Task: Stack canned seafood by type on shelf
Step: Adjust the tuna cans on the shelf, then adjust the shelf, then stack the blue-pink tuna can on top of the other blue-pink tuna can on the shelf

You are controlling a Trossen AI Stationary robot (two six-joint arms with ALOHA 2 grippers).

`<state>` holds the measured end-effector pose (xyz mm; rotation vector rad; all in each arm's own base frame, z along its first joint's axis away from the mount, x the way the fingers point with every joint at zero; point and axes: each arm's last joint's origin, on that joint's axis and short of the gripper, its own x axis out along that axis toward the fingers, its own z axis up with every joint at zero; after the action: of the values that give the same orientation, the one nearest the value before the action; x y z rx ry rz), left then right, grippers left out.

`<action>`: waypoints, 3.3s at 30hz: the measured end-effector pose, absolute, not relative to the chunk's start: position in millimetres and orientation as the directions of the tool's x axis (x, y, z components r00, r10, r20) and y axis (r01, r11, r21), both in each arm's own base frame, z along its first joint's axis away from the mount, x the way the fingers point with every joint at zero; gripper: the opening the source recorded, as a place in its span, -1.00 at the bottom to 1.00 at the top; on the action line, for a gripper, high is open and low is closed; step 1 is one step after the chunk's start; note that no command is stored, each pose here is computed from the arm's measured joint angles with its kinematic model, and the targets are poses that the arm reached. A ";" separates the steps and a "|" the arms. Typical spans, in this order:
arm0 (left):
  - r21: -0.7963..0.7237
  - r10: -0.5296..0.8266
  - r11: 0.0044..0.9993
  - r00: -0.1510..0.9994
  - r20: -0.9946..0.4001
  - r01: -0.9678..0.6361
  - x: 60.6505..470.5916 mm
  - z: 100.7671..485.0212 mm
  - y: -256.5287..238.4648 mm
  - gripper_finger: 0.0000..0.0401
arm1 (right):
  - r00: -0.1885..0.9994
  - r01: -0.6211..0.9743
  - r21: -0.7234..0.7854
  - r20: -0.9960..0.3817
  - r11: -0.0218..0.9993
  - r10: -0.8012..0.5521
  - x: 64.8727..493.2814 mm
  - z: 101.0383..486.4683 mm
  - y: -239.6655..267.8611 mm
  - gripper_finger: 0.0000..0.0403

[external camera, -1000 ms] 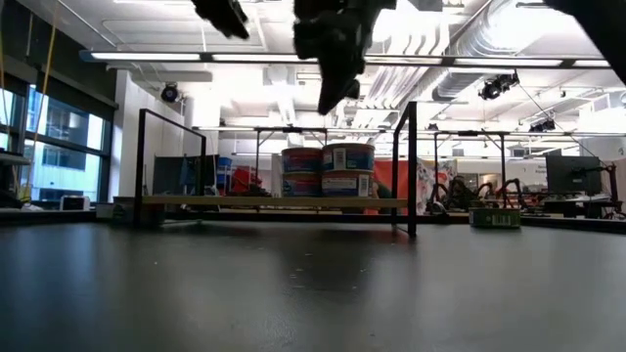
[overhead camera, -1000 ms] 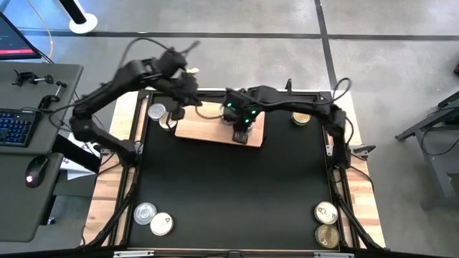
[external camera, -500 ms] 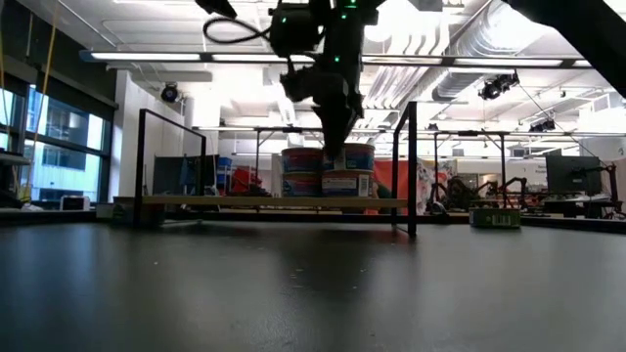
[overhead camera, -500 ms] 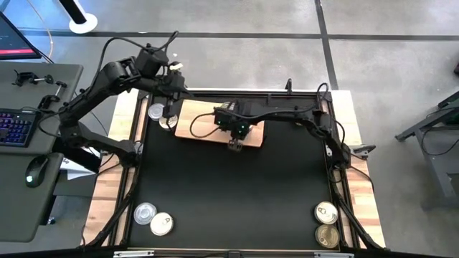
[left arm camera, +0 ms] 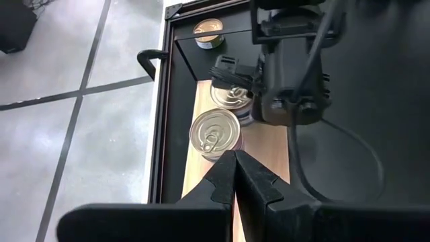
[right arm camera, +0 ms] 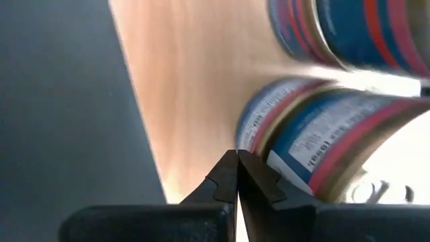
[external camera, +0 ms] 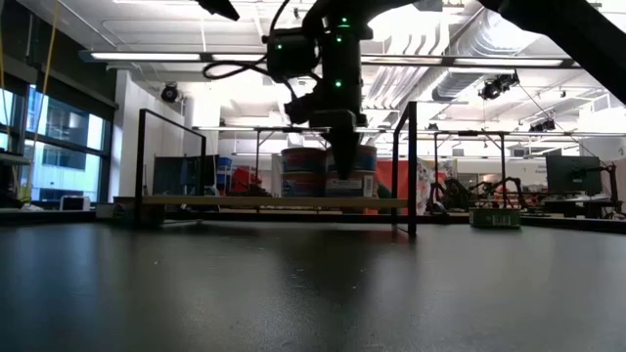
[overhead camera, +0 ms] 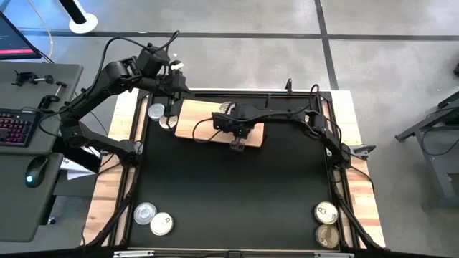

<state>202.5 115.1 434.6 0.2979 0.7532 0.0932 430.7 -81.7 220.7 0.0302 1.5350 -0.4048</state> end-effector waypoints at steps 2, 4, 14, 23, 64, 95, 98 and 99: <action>0.301 0.189 0.953 0.728 -0.659 0.025 202.5 434.6 115.2 -1.00 | -0.041 0.275 -0.242 -0.970 0.930 -0.240 427.6 221.4 -85.3 -1.00; 0.303 0.189 0.953 0.728 -0.659 0.026 202.5 434.6 115.2 -1.00 | -0.050 0.265 -0.264 -0.964 0.927 -0.260 426.6 221.5 -88.3 -1.00; 0.380 0.433 0.897 0.608 -0.665 -0.224 201.0 434.4 123.4 -1.00 | 0.046 0.153 -0.201 -0.977 0.968 -0.210 430.8 256.4 -93.8 -1.00; 0.251 0.516 0.733 0.278 -0.810 -0.632 179.4 415.2 127.6 -1.00 | 0.283 0.145 -0.146 -0.942 0.979 -0.182 416.5 325.9 -128.6 -1.00; -0.022 0.318 0.473 0.193 -0.928 -0.881 196.5 286.8 116.0 -1.00 | 0.661 0.400 0.085 -0.716 0.913 -0.223 208.0 457.2 -110.7 -1.00; -0.016 0.531 0.073 0.053 -0.846 -0.997 173.4 215.7 108.2 -1.00 | 0.720 0.384 0.059 -0.644 0.921 -0.259 215.5 463.5 -115.0 -1.00; 0.035 0.540 0.019 -0.019 -0.841 -0.999 168.7 200.4 106.0 -1.00 | 0.740 0.358 0.042 -0.622 0.933 -0.256 217.1 465.5 -115.5 -1.00; 0.051 0.550 -0.006 -0.046 -0.834 -0.999 166.7 196.1 105.7 -1.00 | 0.743 0.352 0.038 -0.619 0.935 -0.255 217.4 465.9 -115.5 -1.00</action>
<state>166.7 105.7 196.1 -0.7390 0.8075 1.4594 217.4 -115.5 465.9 0.1561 0.6532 -0.3336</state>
